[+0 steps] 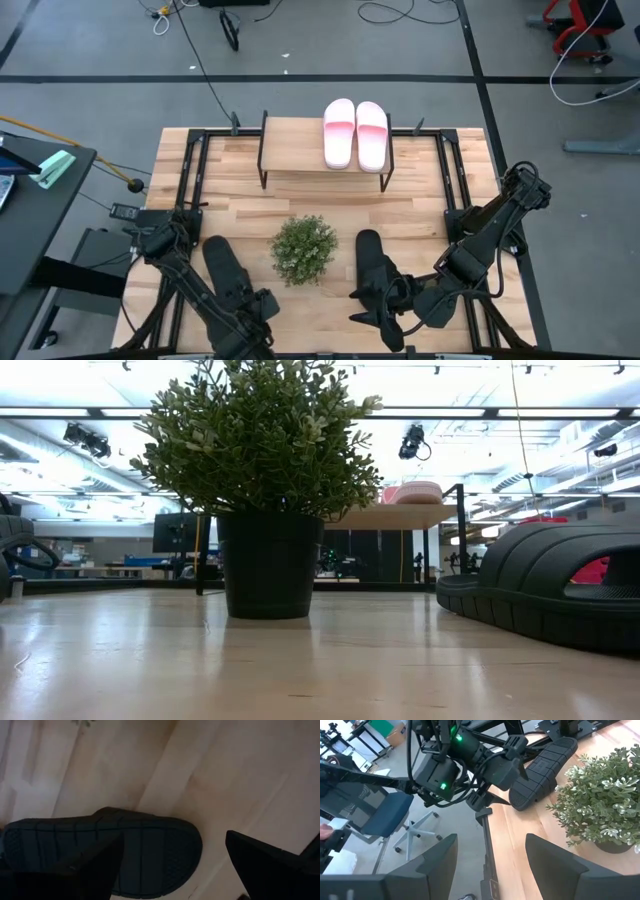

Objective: Pick and place slides into the shelf
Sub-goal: Put the left black slipper on the shelf

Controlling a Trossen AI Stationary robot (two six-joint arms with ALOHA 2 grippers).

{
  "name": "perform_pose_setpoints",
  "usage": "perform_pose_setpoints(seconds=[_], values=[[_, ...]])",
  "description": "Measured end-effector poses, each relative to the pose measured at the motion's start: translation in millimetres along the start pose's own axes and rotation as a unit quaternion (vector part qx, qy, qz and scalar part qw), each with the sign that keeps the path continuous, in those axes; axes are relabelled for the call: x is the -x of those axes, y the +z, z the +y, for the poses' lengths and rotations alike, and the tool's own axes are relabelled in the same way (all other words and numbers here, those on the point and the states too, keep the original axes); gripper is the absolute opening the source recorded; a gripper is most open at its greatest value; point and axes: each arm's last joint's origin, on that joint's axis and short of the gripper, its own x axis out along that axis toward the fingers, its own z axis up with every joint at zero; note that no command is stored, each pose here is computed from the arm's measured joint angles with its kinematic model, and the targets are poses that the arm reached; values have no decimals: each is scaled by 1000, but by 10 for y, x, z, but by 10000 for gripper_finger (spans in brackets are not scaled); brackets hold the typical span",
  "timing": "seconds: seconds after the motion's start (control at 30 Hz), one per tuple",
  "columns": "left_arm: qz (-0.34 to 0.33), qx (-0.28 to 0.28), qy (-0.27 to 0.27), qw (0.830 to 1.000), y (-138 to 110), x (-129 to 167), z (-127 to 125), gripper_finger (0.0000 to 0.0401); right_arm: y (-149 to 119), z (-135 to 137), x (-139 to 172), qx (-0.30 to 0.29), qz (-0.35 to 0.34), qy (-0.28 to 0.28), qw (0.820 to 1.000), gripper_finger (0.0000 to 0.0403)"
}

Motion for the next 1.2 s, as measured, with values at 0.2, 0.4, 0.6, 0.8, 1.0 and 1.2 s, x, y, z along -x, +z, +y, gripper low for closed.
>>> perform_pose_setpoints(seconds=[0.2,0.4,0.6,0.8,1.0,1.2], values=[[-5,24,-12,1000,22,-110,-116,353,-13,12,9,6,2,2,1000,240],[20,122,14,992,188,-334,-152,353,-11,8,7,8,1,1,1000,240],[40,141,15,989,273,-518,-233,353,-12,7,7,8,2,1,1000,240],[94,130,61,985,188,-725,-299,353,-12,6,7,8,2,0,1000,240],[142,169,87,971,142,-842,-335,353,10,-14,-8,9,0,-3,1000,240],[181,178,89,963,143,-761,-327,353,28,-31,-20,13,-2,-6,1000,240]])
